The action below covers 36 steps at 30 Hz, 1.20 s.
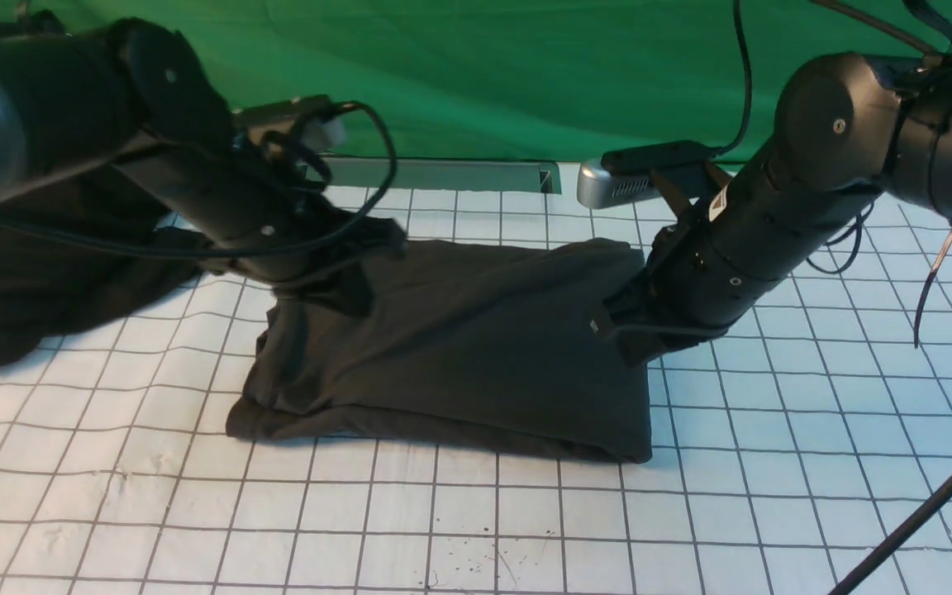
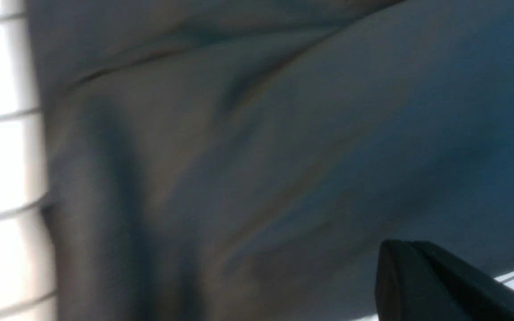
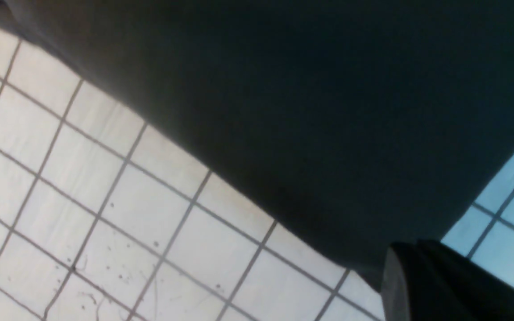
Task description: Fold a long-sleeved shirt over a white checkered tablecloth.
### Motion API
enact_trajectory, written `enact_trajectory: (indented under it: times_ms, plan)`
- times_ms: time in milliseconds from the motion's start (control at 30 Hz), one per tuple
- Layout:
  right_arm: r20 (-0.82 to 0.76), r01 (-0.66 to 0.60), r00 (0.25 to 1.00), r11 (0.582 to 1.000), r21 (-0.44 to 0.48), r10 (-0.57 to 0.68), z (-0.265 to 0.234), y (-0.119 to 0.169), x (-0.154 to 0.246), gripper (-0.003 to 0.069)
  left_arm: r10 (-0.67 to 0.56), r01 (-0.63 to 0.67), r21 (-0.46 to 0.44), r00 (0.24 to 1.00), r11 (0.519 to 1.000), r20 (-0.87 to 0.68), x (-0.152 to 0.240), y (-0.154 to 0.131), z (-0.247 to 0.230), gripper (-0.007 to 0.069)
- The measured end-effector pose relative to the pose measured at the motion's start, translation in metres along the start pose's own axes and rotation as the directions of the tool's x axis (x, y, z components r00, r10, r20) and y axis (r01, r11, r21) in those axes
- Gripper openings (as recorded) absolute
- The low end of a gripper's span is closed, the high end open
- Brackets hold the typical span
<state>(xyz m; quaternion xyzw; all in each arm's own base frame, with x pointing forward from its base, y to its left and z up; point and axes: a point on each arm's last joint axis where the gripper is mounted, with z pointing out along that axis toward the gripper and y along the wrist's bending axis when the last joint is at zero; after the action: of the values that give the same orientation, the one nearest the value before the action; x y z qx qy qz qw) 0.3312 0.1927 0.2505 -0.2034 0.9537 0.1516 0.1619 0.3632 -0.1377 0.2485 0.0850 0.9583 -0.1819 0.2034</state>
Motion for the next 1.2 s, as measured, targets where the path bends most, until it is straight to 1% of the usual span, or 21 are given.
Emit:
enact_trajectory:
  times_ms: [67,167,200,233,267,300,433,500,600,667,700,733,833,867,933,1000,1100,1200]
  plan:
    - [-0.007,-0.003,1.000,1.000,0.002,0.003,0.004,-0.001,0.000,0.0000,0.011,-0.011,0.007,1.000,1.000,-0.008,0.001,-0.005,0.008,-0.0006]
    - [-0.047,-0.013,0.999,1.000,0.008,0.013,0.024,-0.006,0.001,0.0000,0.041,-0.041,0.004,0.994,0.999,-0.099,0.012,-0.011,0.044,-0.0006]
    - [-0.065,-0.017,0.998,1.000,0.010,0.018,0.032,-0.008,0.002,0.0000,0.043,-0.044,-0.004,0.989,0.999,-0.144,0.017,-0.009,0.057,-0.0006]
    - [-0.071,-0.018,0.997,1.000,0.011,0.019,0.035,-0.008,0.002,0.0000,0.042,-0.043,-0.004,0.988,0.999,-0.151,0.018,-0.009,0.059,-0.0006]
    - [-0.091,-0.022,0.996,1.000,0.014,0.023,0.043,-0.010,0.004,0.0000,0.026,-0.031,-0.019,0.977,0.999,-0.214,0.026,-0.003,0.076,-0.0006]
    - [-0.099,-0.022,0.995,1.000,0.017,0.023,0.047,-0.011,0.004,0.0000,0.020,-0.027,-0.025,0.972,0.999,-0.235,0.029,0.000,0.084,-0.0006]
    - [-0.109,-0.031,0.993,0.999,0.023,0.034,0.049,-0.016,0.005,0.0000,0.010,-0.017,-0.027,0.971,0.999,-0.237,0.030,0.001,0.088,-0.0004]
    - [-0.098,-0.050,0.994,0.998,0.028,0.052,0.036,-0.023,0.003,0.0000,0.009,-0.016,-0.027,0.973,1.000,-0.232,0.030,0.001,0.087,-0.0004]
    - [-0.041,-0.063,0.997,0.997,0.037,0.065,0.007,-0.034,0.000,0.0000,0.028,-0.036,-0.032,0.975,0.999,-0.221,0.029,0.000,0.079,-0.0004]
    - [0.035,-0.067,0.997,0.997,0.049,0.065,-0.030,-0.043,-0.001,0.0000,0.084,-0.097,-0.060,0.977,0.993,-0.194,0.025,-0.002,0.058,-0.0004]
    - [0.095,-0.076,0.993,0.995,0.059,0.071,-0.058,-0.048,0.001,0.0000,0.106,-0.121,-0.083,0.981,0.989,-0.165,0.022,-0.002,0.044,-0.0004]
    - [0.095,-0.078,0.993,0.995,0.062,0.072,-0.058,-0.050,0.001,0.0000,0.112,-0.127,-0.092,0.981,0.988,-0.158,0.021,-0.001,0.041,-0.0004]
    - [0.288,-0.104,0.955,0.990,0.093,0.073,-0.134,-0.055,0.012,0.0000,0.092,-0.098,-0.131,0.994,0.987,-0.054,0.010,0.005,-0.002,-0.0004]
    - [0.343,-0.111,0.937,0.988,0.105,0.069,-0.153,-0.055,0.017,0.0000,0.080,-0.085,-0.132,0.996,0.988,-0.041,0.008,0.008,-0.007,-0.0004]
    - [0.432,-0.117,0.900,0.986,0.122,0.053,-0.187,-0.051,0.028,0.0000,0.058,-0.060,-0.119,0.998,0.991,-0.024,0.006,0.012,-0.009,-0.0004]
    - [0.472,-0.111,0.881,0.985,0.129,0.037,-0.205,-0.045,0.037,0.0000,0.051,-0.052,-0.096,0.999,0.994,-0.020,0.007,0.013,-0.004,-0.0004]
    - [0.490,-0.099,0.872,0.987,0.129,0.023,-0.223,-0.037,0.050,0.0000,0.031,-0.033,-0.042,0.999,0.999,-0.040,0.015,0.012,0.014,-0.0004]
    - [0.488,-0.093,0.873,0.987,0.128,0.018,-0.231,-0.032,0.061,0.0000,-0.001,-0.002,-0.033,0.994,0.999,-0.109,0.031,0.017,0.036,-0.0004]
